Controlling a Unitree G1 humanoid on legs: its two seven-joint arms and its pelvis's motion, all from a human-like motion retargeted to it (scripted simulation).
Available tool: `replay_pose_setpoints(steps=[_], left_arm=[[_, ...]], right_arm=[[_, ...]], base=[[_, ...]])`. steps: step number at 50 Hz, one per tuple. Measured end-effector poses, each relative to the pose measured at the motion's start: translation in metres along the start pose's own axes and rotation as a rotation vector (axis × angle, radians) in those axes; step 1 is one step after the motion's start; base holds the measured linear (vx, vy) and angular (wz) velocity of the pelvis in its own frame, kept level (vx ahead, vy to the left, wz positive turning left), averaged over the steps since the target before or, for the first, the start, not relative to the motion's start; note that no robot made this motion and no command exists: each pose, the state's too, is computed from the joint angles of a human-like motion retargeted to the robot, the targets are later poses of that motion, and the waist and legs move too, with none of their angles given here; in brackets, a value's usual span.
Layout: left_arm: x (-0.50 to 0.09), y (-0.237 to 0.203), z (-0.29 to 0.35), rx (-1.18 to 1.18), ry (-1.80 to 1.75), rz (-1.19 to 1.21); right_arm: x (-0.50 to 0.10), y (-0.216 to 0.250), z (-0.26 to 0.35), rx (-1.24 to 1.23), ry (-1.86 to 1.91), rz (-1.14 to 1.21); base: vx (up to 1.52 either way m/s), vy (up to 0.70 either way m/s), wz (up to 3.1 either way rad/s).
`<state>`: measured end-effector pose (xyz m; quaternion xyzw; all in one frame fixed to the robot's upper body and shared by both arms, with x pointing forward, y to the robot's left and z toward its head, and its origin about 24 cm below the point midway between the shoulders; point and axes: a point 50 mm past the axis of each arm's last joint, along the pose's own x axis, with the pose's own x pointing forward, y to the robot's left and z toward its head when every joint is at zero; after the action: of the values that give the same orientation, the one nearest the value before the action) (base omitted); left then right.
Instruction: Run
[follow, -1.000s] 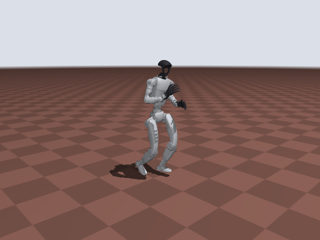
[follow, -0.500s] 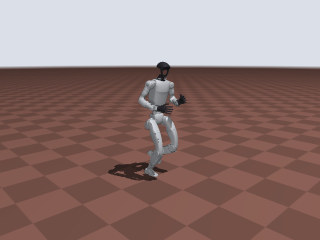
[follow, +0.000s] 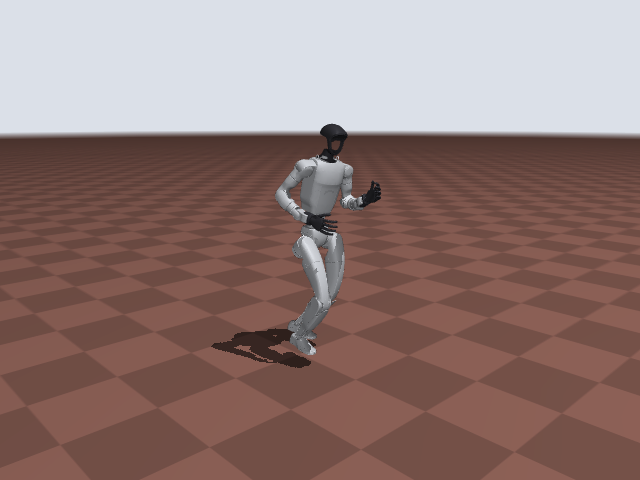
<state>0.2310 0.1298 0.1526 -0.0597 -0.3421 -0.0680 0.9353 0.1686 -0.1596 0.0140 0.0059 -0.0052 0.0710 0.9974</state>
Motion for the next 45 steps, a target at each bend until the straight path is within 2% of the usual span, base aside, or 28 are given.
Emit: replay_pose_setpoints(steps=[4, 8, 11, 13, 16, 19, 23, 27, 30, 33, 36, 39, 42, 45], left_arm=[[-0.002, -0.007, 0.011, -0.088, -0.047, -0.022], [-0.02, 0.0, -0.013, -0.06, 0.125, 0.03], [-0.043, 0.014, -0.04, -0.002, 0.31, 0.106], [-0.061, 0.021, -0.046, -0.004, 0.395, 0.119], [-0.085, 0.029, -0.044, -0.033, 0.473, 0.11], [-0.101, 0.032, -0.043, -0.052, 0.519, 0.106], [-0.094, 0.029, -0.044, -0.01, 0.489, 0.081], [-0.045, 0.02, -0.04, 0.05, 0.307, 0.069], [-0.014, 0.013, -0.016, -0.042, 0.127, 0.082], [-0.003, 0.006, 0.007, -0.174, -0.006, 0.072], [-0.001, 0.001, 0.017, -0.245, -0.054, 0.038], [-0.009, 0.001, 0.007, -0.247, 0.023, 0.045], [-0.028, 0.008, -0.021, -0.19, 0.208, 0.112], [-0.048, 0.015, -0.038, -0.177, 0.341, 0.146]], right_arm=[[-0.029, -0.011, -0.016, 0.047, 0.113, -0.076], [0.01, 0.0, 0.008, 0.007, -0.039, -0.054], [0.074, 0.025, 0.07, -0.029, -0.359, -0.018], [0.095, 0.041, 0.125, 0.015, -0.604, 0.002], [0.09, 0.055, 0.183, 0.103, -0.867, 0.067], [0.076, 0.065, 0.201, 0.13, -0.967, 0.167], [0.071, 0.068, 0.175, 0.106, -0.851, 0.234], [0.069, 0.046, 0.092, 0.034, -0.469, 0.157], [0.037, 0.015, 0.028, 0.015, -0.157, 0.075], [-0.006, -0.009, -0.007, 0.032, 0.049, -0.019], [-0.03, -0.022, -0.016, 0.064, 0.129, -0.089], [-0.024, -0.023, -0.012, 0.047, 0.107, -0.102], [0.022, -0.012, 0.011, -0.02, -0.043, -0.073], [0.079, 0.02, 0.067, -0.003, -0.323, 0.015]], base=[[0.23, -0.08, 0.56], [0.33, -0.06, 0.41], [0.49, 0.0, 0.17], [0.66, 0.07, 0.3], [0.83, 0.1, 0.83], [0.91, 0.11, 0.75], [0.98, 0.09, 0.49], [1.08, 0.07, 0.51], [1.2, 0.02, 0.35], [1.22, -0.03, 0.31], [1.18, -0.03, 0.32], [1.2, -0.02, 0.47], [1.19, -0.01, 0.39], [1.21, 0.05, 0.37]])
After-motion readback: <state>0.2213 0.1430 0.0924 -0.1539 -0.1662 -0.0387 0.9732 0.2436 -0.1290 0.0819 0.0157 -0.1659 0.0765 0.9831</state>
